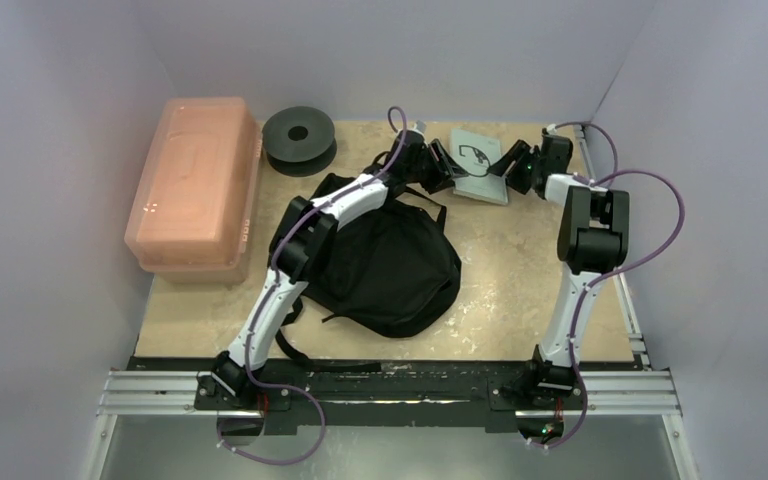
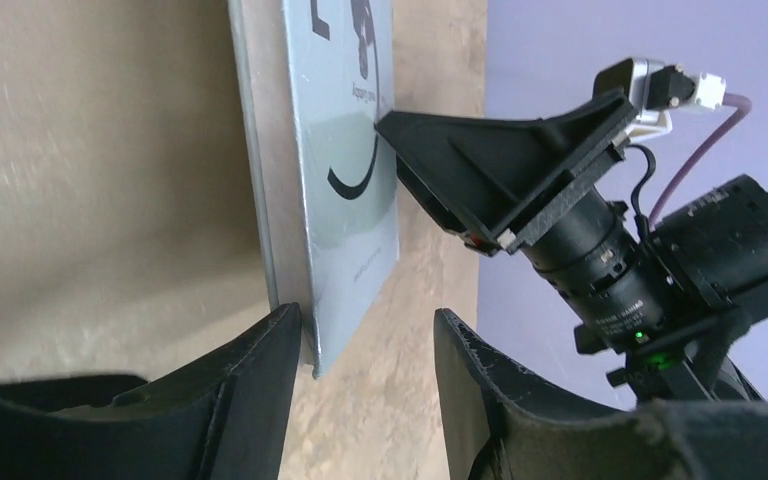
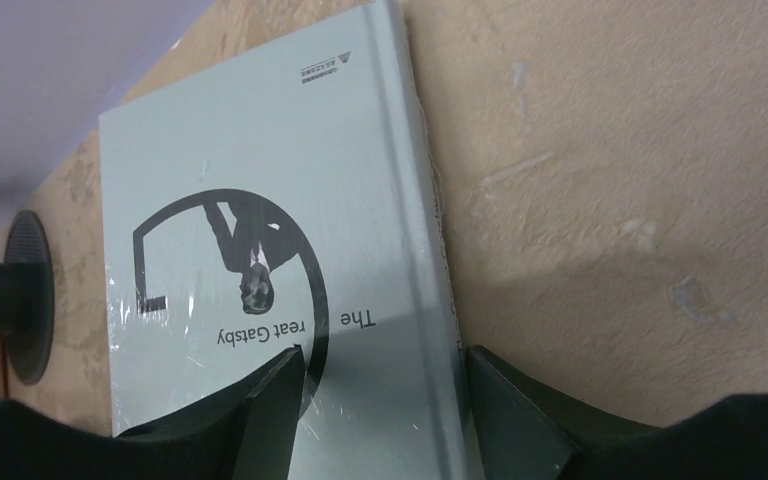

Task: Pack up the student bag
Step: Pick up the book from the center of the board.

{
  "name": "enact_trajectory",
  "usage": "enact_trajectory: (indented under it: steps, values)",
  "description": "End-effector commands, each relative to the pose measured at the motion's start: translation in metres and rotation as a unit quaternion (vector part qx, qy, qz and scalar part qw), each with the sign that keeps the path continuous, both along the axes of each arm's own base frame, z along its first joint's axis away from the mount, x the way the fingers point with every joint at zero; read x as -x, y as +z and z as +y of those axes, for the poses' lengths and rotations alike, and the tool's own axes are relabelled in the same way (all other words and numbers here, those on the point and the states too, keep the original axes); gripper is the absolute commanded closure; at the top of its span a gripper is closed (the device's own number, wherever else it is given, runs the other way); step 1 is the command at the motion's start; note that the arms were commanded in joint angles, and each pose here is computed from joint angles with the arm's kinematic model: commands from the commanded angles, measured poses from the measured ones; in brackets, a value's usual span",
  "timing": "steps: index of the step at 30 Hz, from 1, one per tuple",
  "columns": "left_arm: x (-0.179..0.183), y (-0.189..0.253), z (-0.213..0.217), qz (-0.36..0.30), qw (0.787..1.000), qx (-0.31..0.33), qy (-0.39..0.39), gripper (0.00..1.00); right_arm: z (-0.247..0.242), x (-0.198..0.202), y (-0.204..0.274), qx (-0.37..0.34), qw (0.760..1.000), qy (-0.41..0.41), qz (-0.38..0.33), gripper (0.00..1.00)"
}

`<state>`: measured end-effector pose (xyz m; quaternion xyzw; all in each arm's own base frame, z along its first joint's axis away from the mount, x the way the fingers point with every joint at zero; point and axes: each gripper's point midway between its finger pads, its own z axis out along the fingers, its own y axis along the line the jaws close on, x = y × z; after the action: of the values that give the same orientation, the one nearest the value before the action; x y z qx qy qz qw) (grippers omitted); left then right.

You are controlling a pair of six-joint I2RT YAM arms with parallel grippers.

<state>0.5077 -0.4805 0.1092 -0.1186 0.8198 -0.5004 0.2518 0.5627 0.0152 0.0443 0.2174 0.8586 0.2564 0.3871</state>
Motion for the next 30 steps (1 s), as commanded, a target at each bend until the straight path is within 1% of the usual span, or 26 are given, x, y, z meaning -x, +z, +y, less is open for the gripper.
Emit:
enact_trajectory:
  steps: [1,8,16,20,23,25,28,30]
  values:
    - [0.064,0.104,-0.041,-0.071,0.99,0.083,-0.094,0.51,0.075,0.035,0.014,-0.081,0.992,0.094,0.022,0.39]
    - [0.096,0.095,-0.035,-0.047,0.99,0.073,-0.114,0.49,0.096,0.064,0.01,-0.108,0.987,0.118,0.033,0.39]
    - [0.129,0.102,-0.019,-0.047,0.99,0.053,-0.124,0.47,0.114,0.1,0.008,-0.119,0.981,0.147,0.045,0.4]
    - [0.142,0.098,-0.009,-0.051,0.991,0.021,-0.124,0.45,0.132,0.119,0.006,-0.125,0.975,0.174,0.052,0.4]
    - [0.147,0.089,0.0,-0.033,0.993,0.002,-0.116,0.45,0.134,0.128,0.002,-0.121,0.974,0.182,0.057,0.4]
    - [0.152,0.082,0.004,-0.016,0.993,-0.01,-0.118,0.42,0.132,0.131,-0.001,-0.114,0.975,0.183,0.06,0.38]
    - [0.161,0.076,0.012,0.001,0.99,-0.037,-0.133,0.35,0.133,0.132,-0.004,-0.113,0.974,0.184,0.063,0.37]
    - [0.166,0.073,0.024,0.011,0.988,-0.067,-0.136,0.29,0.134,0.132,-0.004,-0.119,0.973,0.189,0.064,0.37]
